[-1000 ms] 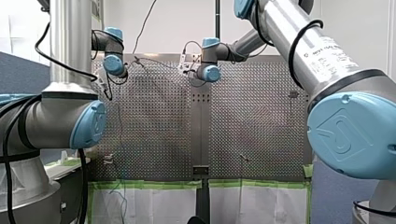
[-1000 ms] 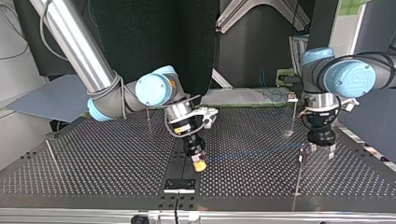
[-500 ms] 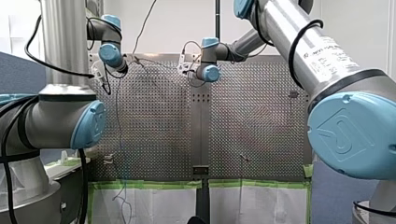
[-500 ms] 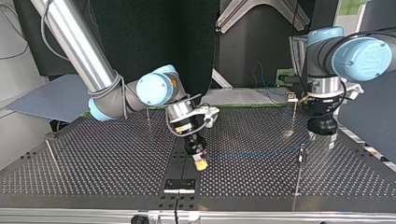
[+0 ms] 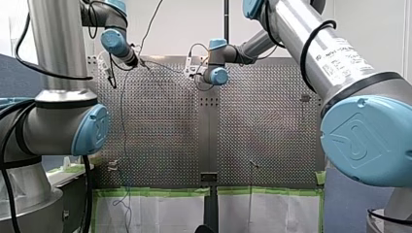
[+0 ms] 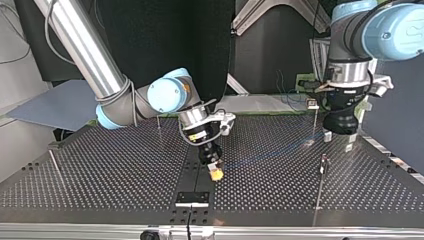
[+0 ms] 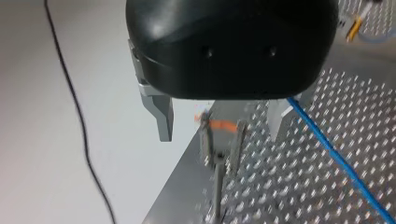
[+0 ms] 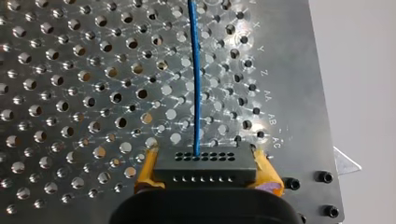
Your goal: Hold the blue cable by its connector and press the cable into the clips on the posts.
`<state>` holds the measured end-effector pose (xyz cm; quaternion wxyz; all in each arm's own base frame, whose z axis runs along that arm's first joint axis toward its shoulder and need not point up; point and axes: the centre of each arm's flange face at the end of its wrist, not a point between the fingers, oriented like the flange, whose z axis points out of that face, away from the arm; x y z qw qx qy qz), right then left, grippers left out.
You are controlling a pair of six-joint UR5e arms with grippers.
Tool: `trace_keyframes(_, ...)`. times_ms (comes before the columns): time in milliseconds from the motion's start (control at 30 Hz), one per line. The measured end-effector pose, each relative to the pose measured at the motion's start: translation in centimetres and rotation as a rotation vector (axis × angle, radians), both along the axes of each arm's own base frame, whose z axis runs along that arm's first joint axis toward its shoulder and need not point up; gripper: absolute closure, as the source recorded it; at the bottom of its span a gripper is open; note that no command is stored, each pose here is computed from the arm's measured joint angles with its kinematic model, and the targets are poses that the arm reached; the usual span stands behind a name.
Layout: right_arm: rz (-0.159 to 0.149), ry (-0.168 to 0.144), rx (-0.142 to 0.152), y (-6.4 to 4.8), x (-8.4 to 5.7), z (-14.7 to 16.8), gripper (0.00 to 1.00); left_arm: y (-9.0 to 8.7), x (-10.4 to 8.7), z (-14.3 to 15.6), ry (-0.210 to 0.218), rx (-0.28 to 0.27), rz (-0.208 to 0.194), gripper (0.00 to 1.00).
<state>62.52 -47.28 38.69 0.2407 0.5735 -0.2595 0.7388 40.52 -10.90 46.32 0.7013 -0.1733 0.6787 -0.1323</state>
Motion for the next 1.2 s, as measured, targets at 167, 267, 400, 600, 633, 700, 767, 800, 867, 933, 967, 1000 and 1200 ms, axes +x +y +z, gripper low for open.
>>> trace_keyframes(167, 0.001, 0.01, 0.005, 0.2, 0.0, -0.1, 1.0, -0.8, -0.4, -0.6, 0.05, 0.016, -0.029, 0.01)
trace_keyframes(267, 0.001, 0.014, 0.006, 0.3, 0.1, -0.2, 1.0, -1.0, -0.3, -1.3, 0.088, 0.029, -0.036, 0.01)
trace_keyframes(400, 0.001, 0.016, 0.006, 0.3, 0.1, -0.2, 1.0, -1.0, 0.1, -1.6, 0.118, 0.059, -0.023, 0.01)
trace_keyframes(600, -0.002, 0.015, 0.005, 0.2, 0.0, -0.1, 1.0, -0.5, -0.5, -0.1, 0.079, 0.104, 0.018, 0.01)
trace_keyframes(633, -0.003, 0.015, 0.005, 0.2, 0.0, -0.2, 1.0, -0.5, -0.5, 0.1, 0.07, 0.108, 0.019, 0.01)
trace_keyframes(700, -0.003, 0.016, 0.005, 0.2, 0.0, -0.2, 1.0, -0.6, -0.6, 0.6, 0.049, 0.119, 0.015, 0.01)
trace_keyframes(767, -0.003, 0.016, 0.006, 0.2, 0.0, -0.2, 1.0, -0.7, -0.6, 0.9, 0.033, 0.13, 0.011, 0.01)
trace_keyframes(800, -0.003, 0.016, 0.006, 0.2, 0.0, -0.2, 1.0, -0.7, -0.6, 1.0, 0.026, 0.137, 0.01, 0.01)
trace_keyframes(867, -0.003, 0.016, 0.006, 0.2, 0.0, -0.2, 1.0, -0.7, -0.7, 1.2, 0.02, 0.149, 0.009, 0.01)
trace_keyframes(933, -0.003, 0.016, 0.006, 0.3, 0.0, -0.2, 1.0, -0.7, -0.7, 1.3, 0.017, 0.167, 0.008, 0.01)
trace_keyframes(967, -0.003, 0.016, 0.007, 0.3, 0.0, -0.2, 1.0, -0.8, -0.7, 1.2, 0.018, 0.175, 0.008, 0.01)
trace_keyframes(1000, -0.003, 0.016, 0.007, 0.3, 0.0, -0.2, 1.0, -0.8, -0.6, 1.2, 0.019, 0.185, 0.007, 0.01)
trace_keyframes(1200, -0.004, 0.014, 0.008, 0.3, 0.0, -0.2, 1.0, -0.8, -0.5, 1.0, 0.026, 0.213, 0.006, 0.01)
